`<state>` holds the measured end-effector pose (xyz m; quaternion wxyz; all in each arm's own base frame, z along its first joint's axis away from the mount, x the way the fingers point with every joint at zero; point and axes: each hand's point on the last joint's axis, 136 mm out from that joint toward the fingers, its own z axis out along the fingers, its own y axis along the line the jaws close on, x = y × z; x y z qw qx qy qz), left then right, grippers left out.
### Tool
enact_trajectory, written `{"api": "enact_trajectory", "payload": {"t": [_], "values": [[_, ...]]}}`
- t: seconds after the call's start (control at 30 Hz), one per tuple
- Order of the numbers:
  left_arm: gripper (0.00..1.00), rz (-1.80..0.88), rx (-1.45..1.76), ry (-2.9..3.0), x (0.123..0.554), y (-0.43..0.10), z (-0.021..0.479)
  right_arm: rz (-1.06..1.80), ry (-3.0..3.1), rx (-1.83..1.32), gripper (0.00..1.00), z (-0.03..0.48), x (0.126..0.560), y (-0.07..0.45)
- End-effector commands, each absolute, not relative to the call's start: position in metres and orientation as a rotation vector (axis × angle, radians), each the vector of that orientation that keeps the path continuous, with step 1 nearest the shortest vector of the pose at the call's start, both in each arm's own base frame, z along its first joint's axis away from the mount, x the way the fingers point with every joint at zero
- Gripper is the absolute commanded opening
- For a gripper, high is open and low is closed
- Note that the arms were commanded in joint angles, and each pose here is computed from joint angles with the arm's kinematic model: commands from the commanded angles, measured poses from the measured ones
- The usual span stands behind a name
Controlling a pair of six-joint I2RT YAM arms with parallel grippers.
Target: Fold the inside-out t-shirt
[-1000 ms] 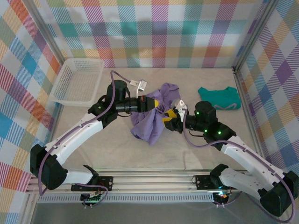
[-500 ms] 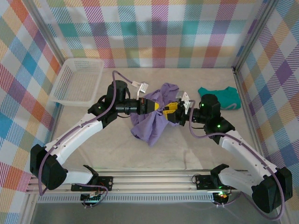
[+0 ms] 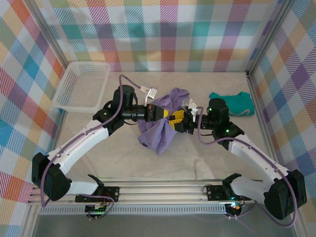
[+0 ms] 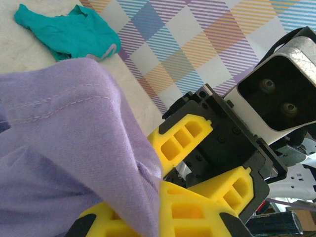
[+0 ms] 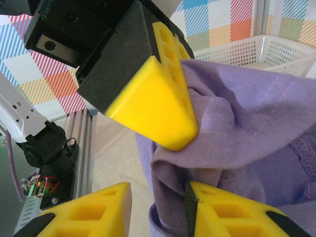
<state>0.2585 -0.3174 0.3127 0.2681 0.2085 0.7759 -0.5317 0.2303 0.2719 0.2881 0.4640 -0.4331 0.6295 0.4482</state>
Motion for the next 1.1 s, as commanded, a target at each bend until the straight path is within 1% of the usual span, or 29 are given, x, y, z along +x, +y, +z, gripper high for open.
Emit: {"api": "enact_trajectory", "payload": {"t": [0.0,0.23,0.47,0.53,0.63,0.73,0.77,0.9,1.07], "values": [[0.0,-1.463,0.611,2.065,0.253,-0.32,0.322,1.054,1.448,-1.11,0.35,0.308,0.233,0.275],[0.0,-1.476,0.623,2.067,0.251,-0.322,0.322,1.048,1.467,-1.104,0.34,0.307,0.238,0.277],[0.0,-1.48,0.623,2.071,0.251,-0.324,0.322,1.073,1.462,-1.128,0.3,0.305,0.236,0.281],[0.0,-1.476,0.618,2.071,0.252,-0.323,0.323,1.079,1.468,-1.131,0.27,0.302,0.235,0.282],[0.0,-1.476,0.611,2.073,0.252,-0.323,0.324,1.085,1.474,-1.13,0.18,0.3,0.234,0.281],[0.0,-1.471,0.601,2.074,0.253,-0.323,0.324,1.091,1.479,-1.126,0.02,0.298,0.233,0.281],[0.0,-1.465,0.595,2.077,0.254,-0.323,0.324,1.093,1.477,-1.123,0.0,0.299,0.232,0.28],[0.03,-1.434,0.578,2.094,0.258,-0.321,0.319,1.101,1.496,-1.085,0.0,0.302,0.229,0.276],[0.09,-1.414,0.58,2.105,0.258,-0.32,0.315,1.136,1.511,-1.048,0.0,0.309,0.226,0.27]]}}
